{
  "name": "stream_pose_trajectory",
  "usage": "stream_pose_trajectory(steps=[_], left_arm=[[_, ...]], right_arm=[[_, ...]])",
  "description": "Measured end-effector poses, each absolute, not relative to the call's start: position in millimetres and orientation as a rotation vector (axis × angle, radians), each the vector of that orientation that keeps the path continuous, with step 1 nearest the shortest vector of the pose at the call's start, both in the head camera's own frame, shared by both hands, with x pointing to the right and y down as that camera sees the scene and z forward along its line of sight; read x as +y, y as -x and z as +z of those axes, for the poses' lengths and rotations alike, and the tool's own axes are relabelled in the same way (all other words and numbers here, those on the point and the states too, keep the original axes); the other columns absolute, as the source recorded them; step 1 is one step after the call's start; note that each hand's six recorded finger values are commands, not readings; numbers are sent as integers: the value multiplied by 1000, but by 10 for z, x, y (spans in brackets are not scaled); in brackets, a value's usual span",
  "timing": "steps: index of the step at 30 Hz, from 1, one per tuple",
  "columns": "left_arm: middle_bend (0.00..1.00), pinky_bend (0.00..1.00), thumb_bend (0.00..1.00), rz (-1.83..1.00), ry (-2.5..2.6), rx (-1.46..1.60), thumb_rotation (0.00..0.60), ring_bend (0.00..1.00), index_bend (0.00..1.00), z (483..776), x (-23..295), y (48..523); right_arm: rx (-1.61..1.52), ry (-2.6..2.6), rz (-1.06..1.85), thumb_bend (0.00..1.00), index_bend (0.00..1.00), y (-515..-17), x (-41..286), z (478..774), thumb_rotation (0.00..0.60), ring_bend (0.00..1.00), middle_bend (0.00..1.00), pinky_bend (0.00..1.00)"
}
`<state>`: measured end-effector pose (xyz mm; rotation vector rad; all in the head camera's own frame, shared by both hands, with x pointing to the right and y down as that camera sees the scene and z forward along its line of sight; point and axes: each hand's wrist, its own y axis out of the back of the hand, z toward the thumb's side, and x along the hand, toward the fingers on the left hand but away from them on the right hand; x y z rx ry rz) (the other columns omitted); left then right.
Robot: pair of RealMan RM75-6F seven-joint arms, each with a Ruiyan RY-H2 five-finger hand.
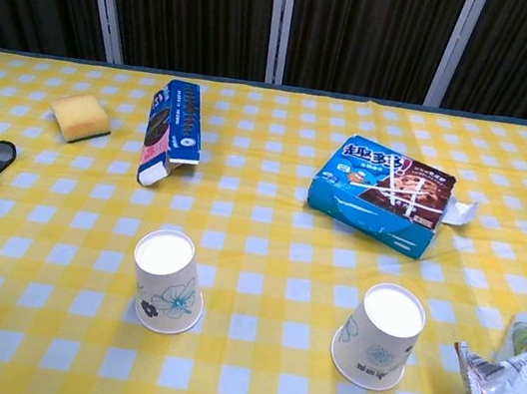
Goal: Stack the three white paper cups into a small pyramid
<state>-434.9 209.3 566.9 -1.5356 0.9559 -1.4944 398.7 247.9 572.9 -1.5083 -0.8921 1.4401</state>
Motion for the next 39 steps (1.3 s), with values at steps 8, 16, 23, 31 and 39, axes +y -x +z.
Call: stream_pose_trajectory(steps=[8,16,23,31,39], left_arm=[[0,0,182,-1499,1538,948,600,0,0,5678,2104,4342],[0,0,182,-1503,1540,944,600,0,0,5677,2105,4347],[0,0,181,-1515,1536,922,600,0,0,5598,2134,4384],[0,0,182,-1560,1592,801,600,0,58,5597,2263,4379],[0,0,182,-1607,1649,588,600,0,144,5766,2363,4252]], right_arm=[[-896,1510,1438,34,13,-3991,2484,5716,600,0,0,0],[-899,1515,1439,34,13,-3991,2474,5720,600,0,0,0],[-895,1517,1447,34,13,-4003,2478,5735,600,0,0,0],[-901,1515,1436,34,14,-3995,2484,5703,600,0,0,0],[-893,1518,1437,34,14,-3983,2492,5715,600,0,0,0]])
